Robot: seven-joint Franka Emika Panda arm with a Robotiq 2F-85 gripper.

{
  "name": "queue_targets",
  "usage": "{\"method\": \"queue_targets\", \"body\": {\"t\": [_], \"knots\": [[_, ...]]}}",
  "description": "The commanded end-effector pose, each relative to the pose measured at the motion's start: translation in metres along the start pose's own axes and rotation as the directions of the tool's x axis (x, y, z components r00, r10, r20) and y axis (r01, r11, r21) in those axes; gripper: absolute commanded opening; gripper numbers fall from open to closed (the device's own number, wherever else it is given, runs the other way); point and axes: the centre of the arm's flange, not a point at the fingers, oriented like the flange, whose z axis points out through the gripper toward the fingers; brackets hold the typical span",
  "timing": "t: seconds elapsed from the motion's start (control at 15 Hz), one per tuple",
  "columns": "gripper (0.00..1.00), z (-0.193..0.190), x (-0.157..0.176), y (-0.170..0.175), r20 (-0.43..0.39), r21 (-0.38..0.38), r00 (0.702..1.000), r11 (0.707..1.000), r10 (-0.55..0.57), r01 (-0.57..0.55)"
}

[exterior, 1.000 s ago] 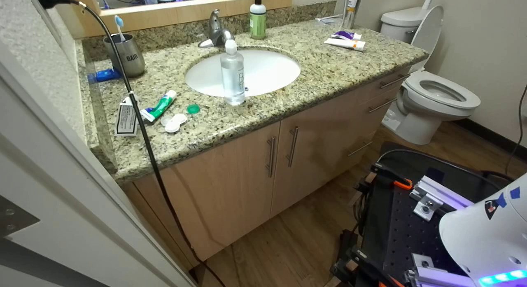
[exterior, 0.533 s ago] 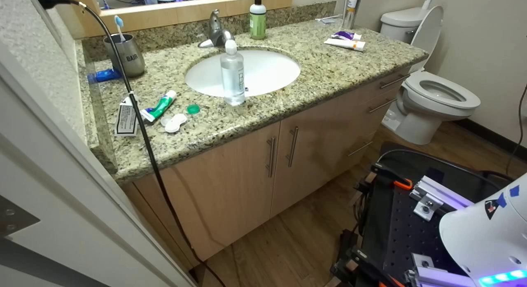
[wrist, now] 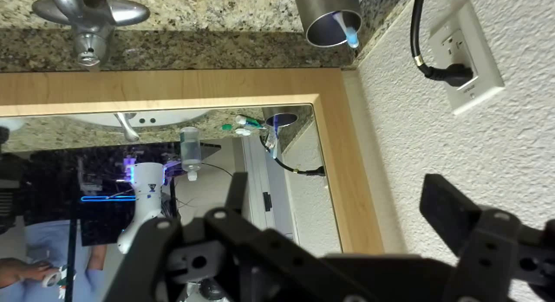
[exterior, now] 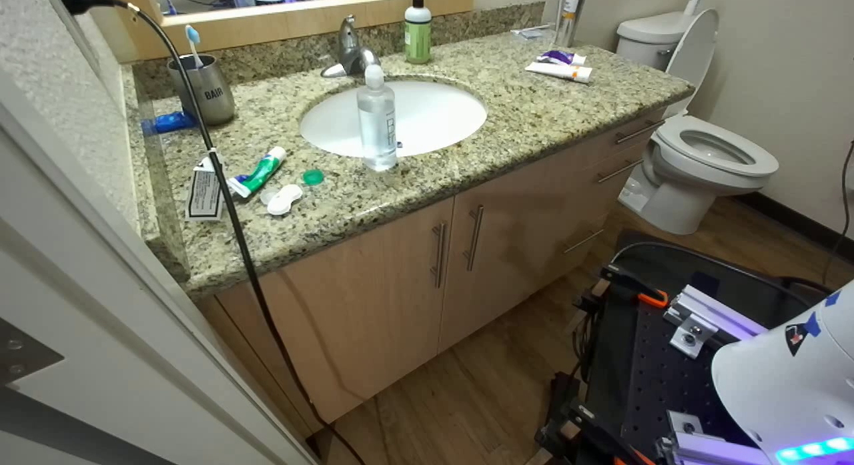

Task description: Remove the toothbrush from the toothbrush holder and put it on the base top to the right side

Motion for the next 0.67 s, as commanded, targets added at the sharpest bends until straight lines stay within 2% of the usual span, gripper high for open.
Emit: {"method": "queue_targets", "body": {"t": [0.0, 0.2, 0.33, 0.4, 0.47, 0.6], "knots": [[1.00, -0.010, -0.004, 0.003, 0.053, 0.021, 0.998, 0.999, -0.041, 0.040], [1.00, -0.008, 0.018, -0.007, 0.242, 0.039, 0.970, 0.999, -0.029, 0.021], [1.00, -0.012, 0.044, -0.020, 0.364, 0.036, 0.932, 0.999, 0.006, -0.021], [1.00, -0.013, 0.054, -0.021, 0.393, 0.015, 0.919, 0.999, 0.022, -0.031], [1.00, -0.009, 0.063, -0.018, 0.408, -0.037, 0.912, 0.999, 0.044, -0.032], [1.00, 0.001, 0.091, -0.001, 0.353, -0.170, 0.930, 0.985, 0.101, -0.043]]}}
